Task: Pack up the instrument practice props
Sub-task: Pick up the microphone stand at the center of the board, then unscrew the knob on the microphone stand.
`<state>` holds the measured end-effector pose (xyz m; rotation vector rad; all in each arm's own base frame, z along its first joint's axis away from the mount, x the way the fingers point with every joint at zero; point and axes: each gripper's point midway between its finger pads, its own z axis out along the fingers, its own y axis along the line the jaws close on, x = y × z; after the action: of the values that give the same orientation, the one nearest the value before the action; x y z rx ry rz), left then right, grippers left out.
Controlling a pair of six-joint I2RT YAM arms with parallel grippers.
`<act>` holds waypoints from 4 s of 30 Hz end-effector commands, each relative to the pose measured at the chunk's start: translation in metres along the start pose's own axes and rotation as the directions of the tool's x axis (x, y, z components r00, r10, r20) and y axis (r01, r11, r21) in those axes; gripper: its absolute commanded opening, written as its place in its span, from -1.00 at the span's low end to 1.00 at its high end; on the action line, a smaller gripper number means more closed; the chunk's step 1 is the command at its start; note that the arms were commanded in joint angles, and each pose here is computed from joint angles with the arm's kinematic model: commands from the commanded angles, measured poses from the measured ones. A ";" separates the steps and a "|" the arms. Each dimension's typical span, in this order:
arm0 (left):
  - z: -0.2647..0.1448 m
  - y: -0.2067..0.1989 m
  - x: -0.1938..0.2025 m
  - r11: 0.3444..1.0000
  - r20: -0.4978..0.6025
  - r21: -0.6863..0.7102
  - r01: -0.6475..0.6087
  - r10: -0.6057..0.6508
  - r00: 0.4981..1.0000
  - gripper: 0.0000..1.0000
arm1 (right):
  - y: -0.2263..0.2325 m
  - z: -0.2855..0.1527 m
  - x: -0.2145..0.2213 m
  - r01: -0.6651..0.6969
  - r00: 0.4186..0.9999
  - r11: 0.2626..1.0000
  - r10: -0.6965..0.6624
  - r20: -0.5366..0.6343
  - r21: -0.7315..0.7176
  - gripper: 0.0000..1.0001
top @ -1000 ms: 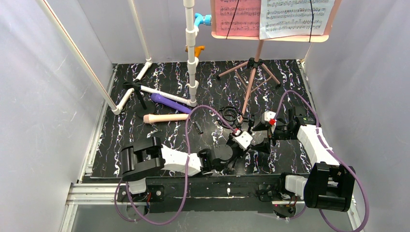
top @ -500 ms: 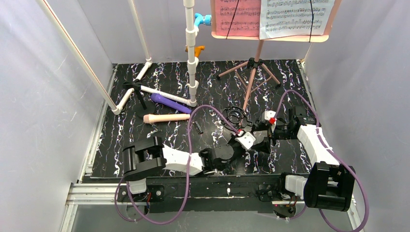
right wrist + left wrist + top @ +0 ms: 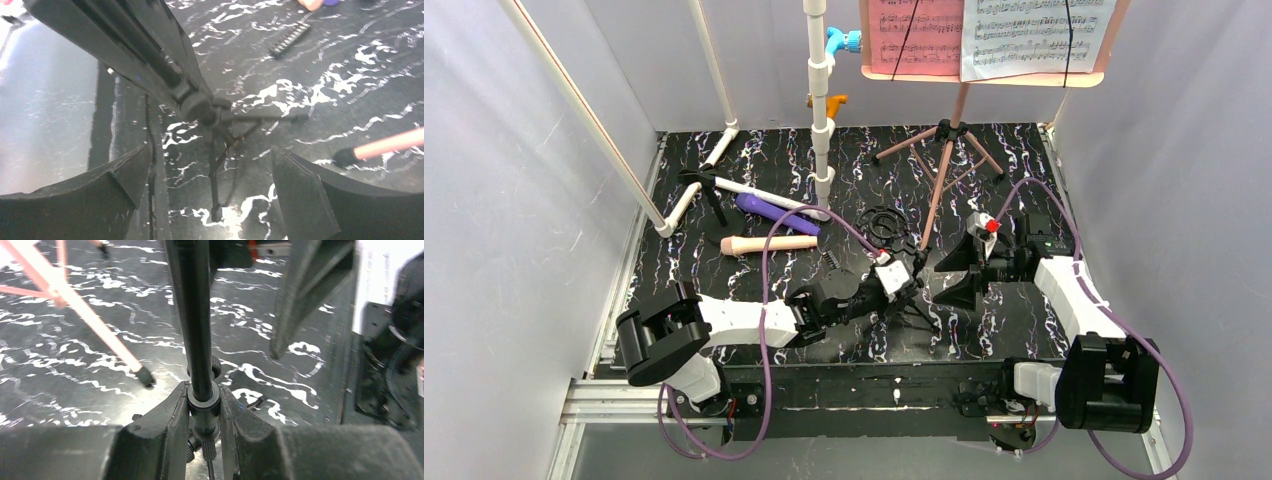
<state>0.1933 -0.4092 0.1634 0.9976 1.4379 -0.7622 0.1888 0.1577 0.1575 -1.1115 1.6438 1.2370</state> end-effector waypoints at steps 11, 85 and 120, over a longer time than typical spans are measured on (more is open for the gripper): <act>0.003 -0.027 -0.052 0.975 0.116 0.223 0.008 -0.034 0.993 -1.00 | 0.013 0.027 -0.034 -0.295 0.947 0.935 0.314 0.072 -0.196 0.81; -0.021 0.011 -0.061 0.803 0.148 0.152 0.576 -0.595 0.790 -1.00 | 0.040 0.031 -0.042 -0.090 0.986 0.958 0.124 0.110 -0.274 -0.90; -0.054 0.008 -0.098 0.989 0.187 0.122 -0.077 0.053 0.981 -1.00 | 0.037 0.026 -0.079 -0.545 0.835 0.814 0.548 -0.049 -0.199 0.94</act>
<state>0.1717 -0.3670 0.2224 0.9586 1.4272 -1.0318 0.1838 0.1946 0.2219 -0.8706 1.8201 1.6437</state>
